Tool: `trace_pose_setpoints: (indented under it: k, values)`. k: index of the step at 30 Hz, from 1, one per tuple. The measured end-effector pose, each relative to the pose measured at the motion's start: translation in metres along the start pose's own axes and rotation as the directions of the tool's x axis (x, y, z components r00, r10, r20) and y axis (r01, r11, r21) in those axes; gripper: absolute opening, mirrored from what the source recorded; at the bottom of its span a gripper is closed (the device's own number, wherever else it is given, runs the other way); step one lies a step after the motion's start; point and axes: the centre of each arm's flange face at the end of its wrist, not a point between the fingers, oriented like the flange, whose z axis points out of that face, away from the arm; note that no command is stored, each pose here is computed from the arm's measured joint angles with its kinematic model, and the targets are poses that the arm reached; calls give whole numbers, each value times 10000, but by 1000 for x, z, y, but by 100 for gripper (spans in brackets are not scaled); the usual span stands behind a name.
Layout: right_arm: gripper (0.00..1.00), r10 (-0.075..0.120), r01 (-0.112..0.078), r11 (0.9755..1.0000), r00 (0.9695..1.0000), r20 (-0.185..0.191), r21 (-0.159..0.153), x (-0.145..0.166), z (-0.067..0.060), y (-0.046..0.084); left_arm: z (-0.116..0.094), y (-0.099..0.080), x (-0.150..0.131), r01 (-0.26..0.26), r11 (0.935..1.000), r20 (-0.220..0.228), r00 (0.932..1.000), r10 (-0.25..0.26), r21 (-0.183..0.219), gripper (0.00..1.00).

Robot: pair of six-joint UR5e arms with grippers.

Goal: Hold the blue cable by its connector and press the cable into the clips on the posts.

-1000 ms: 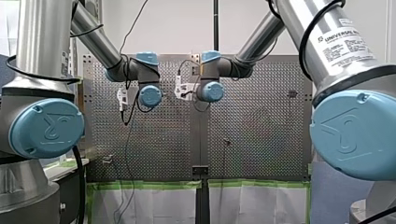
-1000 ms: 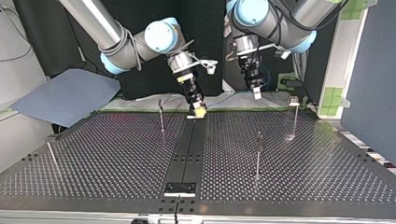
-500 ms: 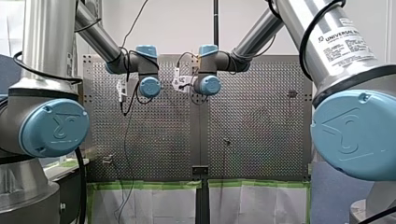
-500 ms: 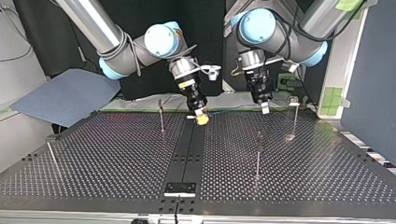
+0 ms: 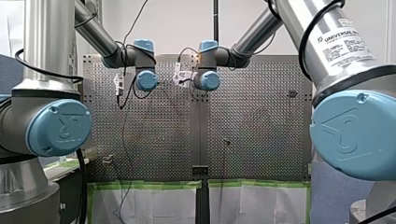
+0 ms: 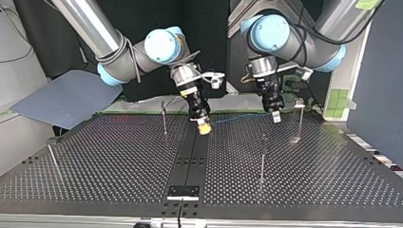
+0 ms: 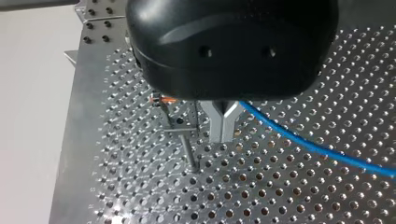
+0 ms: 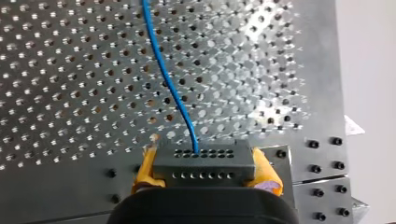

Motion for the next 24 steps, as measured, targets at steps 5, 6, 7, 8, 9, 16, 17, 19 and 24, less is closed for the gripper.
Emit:
trace_pose_setpoints:
  k: [5,6,7,8,9,16,17,19,24]
  values:
    - [0,70,-70,10000,10000,-42,0,8,5,0,4,0,1,-87,9993,-10,10000,87,367,0]
    - [0,73,-73,10000,10000,-38,0,9,5,0,5,0,0,-107,9990,-4,9999,108,436,0]
    - [0,78,-78,10000,10000,-32,-3,9,6,0,6,0,0,-122,9985,12,9999,122,528,0]
    - [0,88,-88,10000,10000,-31,-4,10,6,0,7,-1,-1,-129,9981,26,9999,127,600,0]
    - [0,97,-97,10000,9999,-30,-8,11,7,0,8,-1,-2,-132,9977,42,9999,129,667,0]
    - [0,269,-269,9996,9996,-56,-76,12,9,4,18,-1,-9,-65,9960,160,9999,51,892,0]
    - [0,279,-279,9996,9996,-63,-103,13,10,6,20,-1,-10,-58,9960,167,9999,43,893,0]
    - [0,299,-300,9995,9995,-66,-135,13,10,8,22,0,-12,-58,9961,180,9998,42,881,0]
    - [0,423,-426,9988,9990,-119,-229,16,13,14,27,0,-18,-51,9966,220,9998,32,828,0]
